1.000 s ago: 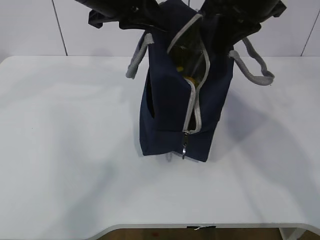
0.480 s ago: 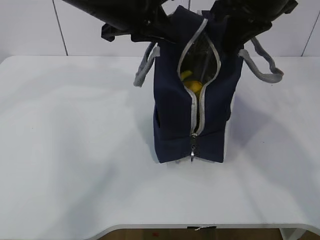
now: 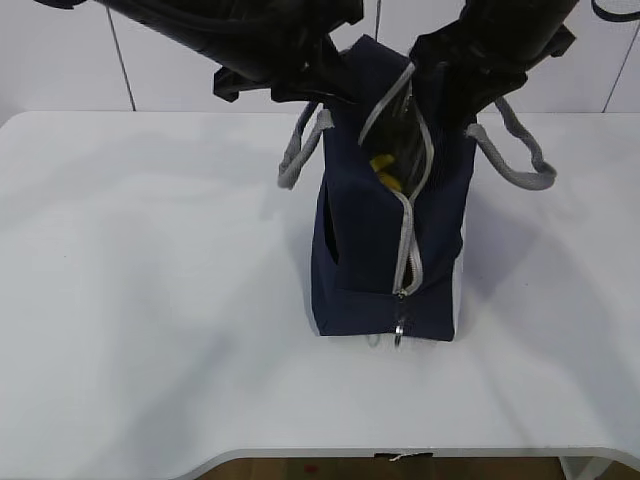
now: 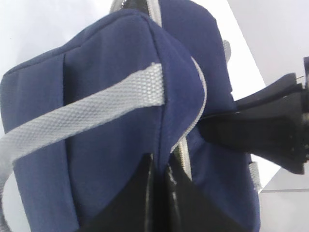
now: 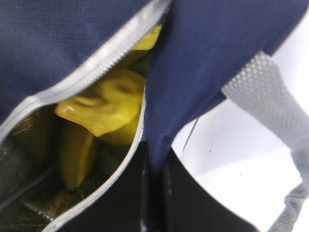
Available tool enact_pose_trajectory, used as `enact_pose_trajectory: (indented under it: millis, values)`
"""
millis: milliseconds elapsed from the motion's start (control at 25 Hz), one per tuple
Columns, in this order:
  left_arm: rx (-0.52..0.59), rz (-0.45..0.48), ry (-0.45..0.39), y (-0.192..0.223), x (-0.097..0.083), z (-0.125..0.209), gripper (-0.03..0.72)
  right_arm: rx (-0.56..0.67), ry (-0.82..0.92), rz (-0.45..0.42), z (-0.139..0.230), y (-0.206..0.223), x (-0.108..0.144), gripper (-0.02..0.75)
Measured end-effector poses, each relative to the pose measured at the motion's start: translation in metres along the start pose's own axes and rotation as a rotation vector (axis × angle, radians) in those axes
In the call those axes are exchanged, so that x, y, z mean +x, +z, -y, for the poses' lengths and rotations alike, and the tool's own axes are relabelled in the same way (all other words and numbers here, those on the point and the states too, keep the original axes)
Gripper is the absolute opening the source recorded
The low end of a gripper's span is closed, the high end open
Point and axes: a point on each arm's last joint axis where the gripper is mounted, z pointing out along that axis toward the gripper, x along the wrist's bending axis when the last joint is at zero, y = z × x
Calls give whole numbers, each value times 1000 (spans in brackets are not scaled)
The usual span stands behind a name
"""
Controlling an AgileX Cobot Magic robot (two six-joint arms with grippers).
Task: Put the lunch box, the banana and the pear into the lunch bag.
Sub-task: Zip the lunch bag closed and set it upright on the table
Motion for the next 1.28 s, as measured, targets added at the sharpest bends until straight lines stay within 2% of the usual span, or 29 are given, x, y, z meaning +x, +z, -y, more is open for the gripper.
enact_pose_trajectory:
  millis: [240,360,440,640,760,960,1280]
  values:
    - [9,-2,-10,5,3,1,-5,3,-1,3,0,1,0,10]
    - [9,-2,-10,5,3,1,2,3,-2,5,0,1,-1,36]
    - [9,-2,-10,5,3,1,32,3,-2,6,0,1,-1,101]
    - [7,0,-14,5,3,1,232,0,-2,8,0,1,-1,400]
    - [6,1,-16,5,3,1,321,-5,-3,9,0,-1,-1,475]
    - [1,4,-11,2,1,0,349,-51,-12,24,2,-21,2,494]
    - [-35,27,78,-40,-25,-5,350,-183,-31,47,15,-80,11,494]
